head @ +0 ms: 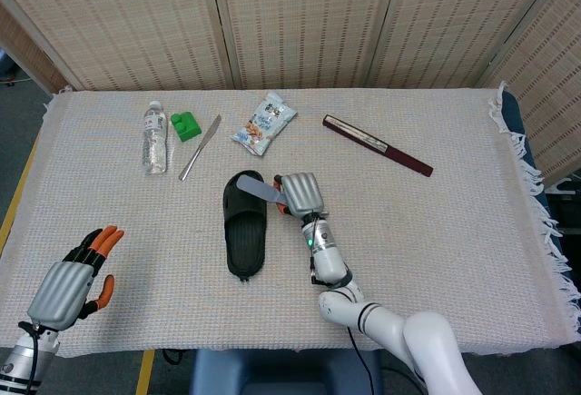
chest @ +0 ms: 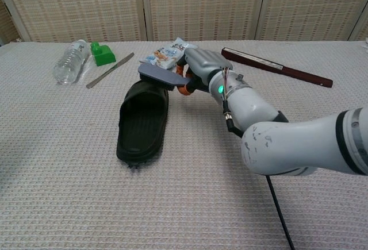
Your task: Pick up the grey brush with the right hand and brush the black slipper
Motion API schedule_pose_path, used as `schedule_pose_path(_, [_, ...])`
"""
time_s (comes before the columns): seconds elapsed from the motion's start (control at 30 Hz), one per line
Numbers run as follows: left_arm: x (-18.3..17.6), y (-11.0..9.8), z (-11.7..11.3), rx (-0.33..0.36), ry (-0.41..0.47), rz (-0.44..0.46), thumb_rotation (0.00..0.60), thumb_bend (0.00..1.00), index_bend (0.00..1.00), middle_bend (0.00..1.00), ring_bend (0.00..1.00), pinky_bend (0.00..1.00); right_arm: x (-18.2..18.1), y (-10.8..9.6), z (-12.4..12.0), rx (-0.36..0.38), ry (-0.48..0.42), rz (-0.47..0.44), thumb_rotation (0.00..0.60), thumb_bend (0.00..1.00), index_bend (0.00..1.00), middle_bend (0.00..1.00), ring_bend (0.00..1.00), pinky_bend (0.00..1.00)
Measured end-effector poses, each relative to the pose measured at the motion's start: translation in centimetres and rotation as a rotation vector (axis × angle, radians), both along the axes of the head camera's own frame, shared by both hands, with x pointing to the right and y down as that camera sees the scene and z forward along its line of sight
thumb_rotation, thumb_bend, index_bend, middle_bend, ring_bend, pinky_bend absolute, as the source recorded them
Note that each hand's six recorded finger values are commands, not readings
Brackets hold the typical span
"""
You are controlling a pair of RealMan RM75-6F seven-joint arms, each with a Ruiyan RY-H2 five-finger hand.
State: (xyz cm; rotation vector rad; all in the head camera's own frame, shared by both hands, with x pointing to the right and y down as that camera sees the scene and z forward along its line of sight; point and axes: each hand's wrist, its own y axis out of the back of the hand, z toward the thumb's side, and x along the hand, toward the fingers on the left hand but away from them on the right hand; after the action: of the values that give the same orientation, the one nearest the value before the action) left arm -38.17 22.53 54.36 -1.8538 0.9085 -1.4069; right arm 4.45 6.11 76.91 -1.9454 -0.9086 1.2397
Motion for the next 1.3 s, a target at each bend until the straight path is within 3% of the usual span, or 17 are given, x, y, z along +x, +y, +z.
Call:
schedule_pose_path(0.43, [-0.3,-0.2,0.0,0.001,-0.001,-0.008,0.600,0.63,0.00,0.00,0.00,0.24,-2.6,-0.5,0.5,-0.052,-0.015,0.004,0.600,0.47,0.92,0.83,0.93,1.00])
schedule_pose_path(0.77, [0.0,0.0,0.0,-0.002,-0.001,0.004,0.600,0.62,0.00,0.00,0.00,0.24,0.9,1.0,1.4,-0.059,0.023,-0.016,0.600,0.47,0.92,0.83,0.93,1.00])
schedule_pose_path(0.97, [0.0,0.0,0.2,-0.007,-0.004,0.002,0.600,0.63,0.00,0.00,0.00,0.24,2.1,0.3,0.8,-0.067,0.006,0.004,0.600,0.47,0.92,0.83,0.93,1.00])
schedule_pose_path(1.3, [-0.3,-0.3,0.5,-0.010,-0.015,-0.013,0.600,0.63,0.00,0.00,0.00,0.24,-2.3,-1.2,0.4,-0.104,-0.022,-0.002,0.600,0.47,0.92,0.83,0.93,1.00])
